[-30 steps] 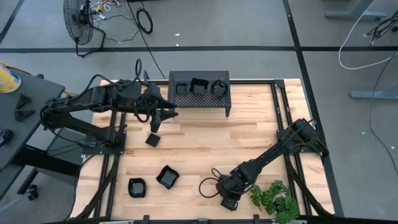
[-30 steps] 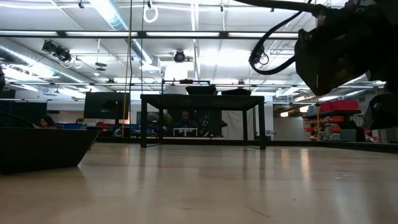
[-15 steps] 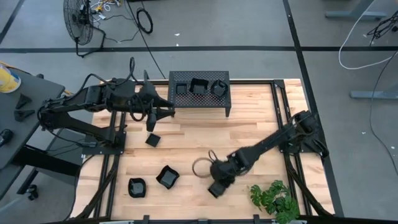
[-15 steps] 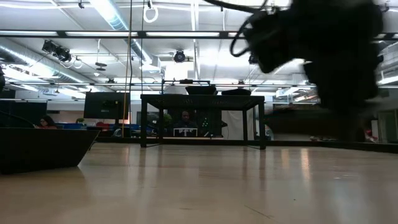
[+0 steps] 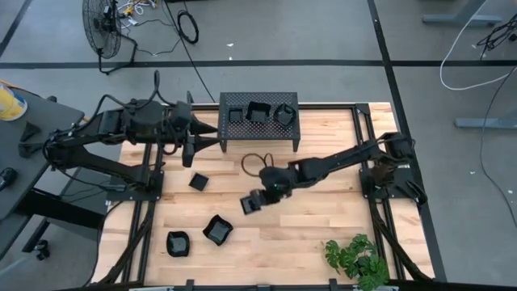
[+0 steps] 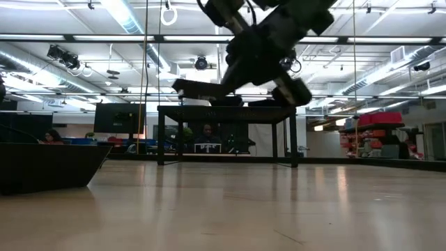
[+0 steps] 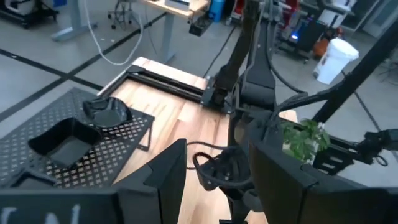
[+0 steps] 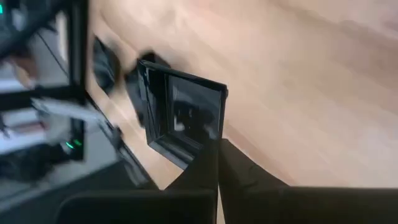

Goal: Pick & Place Mini shaped plates
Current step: Stack the square plate on top of the other square plate on the shelf

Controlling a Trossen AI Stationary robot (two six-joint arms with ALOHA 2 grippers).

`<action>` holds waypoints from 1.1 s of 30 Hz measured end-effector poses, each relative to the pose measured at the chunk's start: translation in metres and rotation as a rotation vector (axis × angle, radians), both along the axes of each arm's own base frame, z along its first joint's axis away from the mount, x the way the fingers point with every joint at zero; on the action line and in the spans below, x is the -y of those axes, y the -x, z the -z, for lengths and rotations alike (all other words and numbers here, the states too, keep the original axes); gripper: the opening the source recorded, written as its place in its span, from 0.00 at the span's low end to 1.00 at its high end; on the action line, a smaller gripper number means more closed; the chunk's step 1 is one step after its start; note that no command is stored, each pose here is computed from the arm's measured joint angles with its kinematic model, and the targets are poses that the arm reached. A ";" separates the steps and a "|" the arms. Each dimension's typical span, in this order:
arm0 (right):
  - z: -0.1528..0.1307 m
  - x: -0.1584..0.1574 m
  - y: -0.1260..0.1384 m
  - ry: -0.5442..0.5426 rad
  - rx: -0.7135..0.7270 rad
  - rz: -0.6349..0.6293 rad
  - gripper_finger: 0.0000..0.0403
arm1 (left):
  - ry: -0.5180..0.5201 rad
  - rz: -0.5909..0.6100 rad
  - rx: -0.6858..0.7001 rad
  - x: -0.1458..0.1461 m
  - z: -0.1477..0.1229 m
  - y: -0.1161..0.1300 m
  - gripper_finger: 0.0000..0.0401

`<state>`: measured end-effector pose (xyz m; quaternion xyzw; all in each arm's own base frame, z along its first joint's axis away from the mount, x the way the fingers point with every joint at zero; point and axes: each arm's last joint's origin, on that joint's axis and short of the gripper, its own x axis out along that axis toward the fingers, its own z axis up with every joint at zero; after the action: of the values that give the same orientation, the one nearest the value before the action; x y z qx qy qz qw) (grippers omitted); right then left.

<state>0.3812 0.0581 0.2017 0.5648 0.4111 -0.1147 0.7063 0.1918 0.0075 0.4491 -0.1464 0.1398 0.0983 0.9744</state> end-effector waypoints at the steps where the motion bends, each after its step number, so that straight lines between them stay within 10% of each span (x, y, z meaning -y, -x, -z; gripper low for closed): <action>1: -0.001 0.005 -0.002 -0.011 0.013 0.023 0.00 | -0.003 -0.007 -0.001 0.000 0.000 0.002 0.44; 19: -0.052 0.046 -0.027 0.032 0.169 0.223 0.00 | -0.032 -0.023 0.003 -0.001 -0.001 0.004 0.44; 33: -0.037 0.051 -0.036 0.012 0.129 0.307 0.00 | -0.026 -0.025 0.005 -0.001 -0.001 0.004 0.44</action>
<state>0.4168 0.0075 0.2392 0.6229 0.2731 -0.1874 0.7087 0.1880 0.0084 0.4506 -0.1354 0.1344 0.1118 0.9752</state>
